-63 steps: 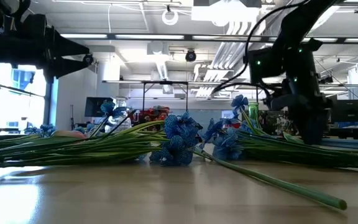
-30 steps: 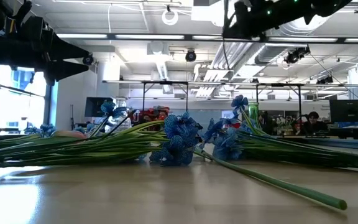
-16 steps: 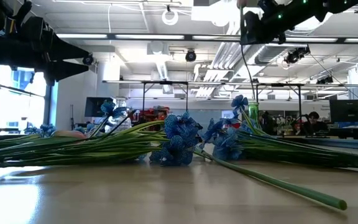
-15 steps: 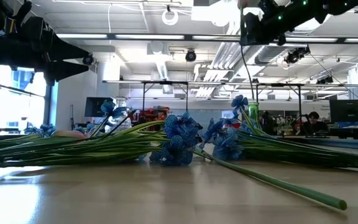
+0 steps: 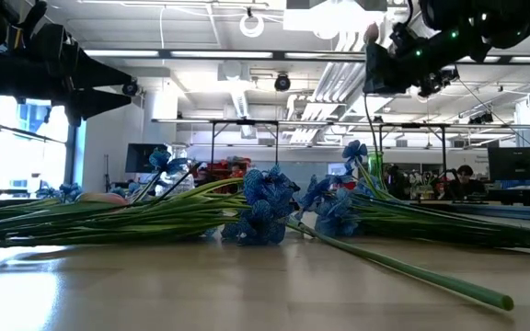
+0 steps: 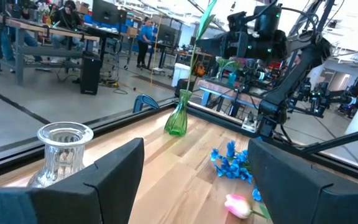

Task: Sort flowers into vase by color
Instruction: Put the pink flower into the green vase

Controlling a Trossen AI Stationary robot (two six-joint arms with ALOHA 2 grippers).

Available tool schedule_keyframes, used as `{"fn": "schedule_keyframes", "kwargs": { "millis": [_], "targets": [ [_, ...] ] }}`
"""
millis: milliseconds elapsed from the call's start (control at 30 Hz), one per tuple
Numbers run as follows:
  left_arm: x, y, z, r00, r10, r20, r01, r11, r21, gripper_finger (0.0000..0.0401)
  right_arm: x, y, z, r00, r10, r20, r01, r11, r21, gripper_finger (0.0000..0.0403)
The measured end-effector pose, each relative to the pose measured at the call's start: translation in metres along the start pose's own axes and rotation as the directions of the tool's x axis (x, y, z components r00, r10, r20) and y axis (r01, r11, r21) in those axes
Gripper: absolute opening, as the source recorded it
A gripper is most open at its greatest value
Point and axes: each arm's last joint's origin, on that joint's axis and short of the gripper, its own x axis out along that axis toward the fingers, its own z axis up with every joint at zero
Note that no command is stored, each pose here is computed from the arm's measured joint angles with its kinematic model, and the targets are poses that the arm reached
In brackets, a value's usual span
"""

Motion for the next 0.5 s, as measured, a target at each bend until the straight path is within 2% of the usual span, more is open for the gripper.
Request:
{"fn": "schedule_keyframes", "kwargs": {
  "millis": [133, 233, 367, 500],
  "targets": [
    [0.0, 0.0, 0.0, 1.0, 0.0, 0.0, 0.0, 1.0, -0.005, 0.0273, 0.0008, -0.0028, -0.0016, 1.0, -0.012, -0.018, 0.012, 0.999, 0.032, 0.0001],
    [0.0, 0.0, 0.0, 1.0, 0.0, 0.0, 0.0, 1.0, -0.005, 0.0273, 0.001, -0.0042, -0.0044, 0.999, -0.02, -0.047, 0.022, 0.998, 0.055, 0.0016],
    [0.0, 0.0, 0.0, 1.0, 0.0, 0.0, 0.0, 1.0, -0.006, 0.0273, 0.0005, -0.005, -0.0097, 0.993, -0.028, -0.112, 0.034, 0.998, 0.051, 0.0075],
    [0.0, 0.0, 0.0, 1.0, 0.0, 0.0, 0.0, 1.0, -0.006, 0.0273, -0.0011, -0.0047, -0.0025, 0.978, -0.045, -0.202, 0.051, 0.998, 0.023, 0.0149]
  ]
}}
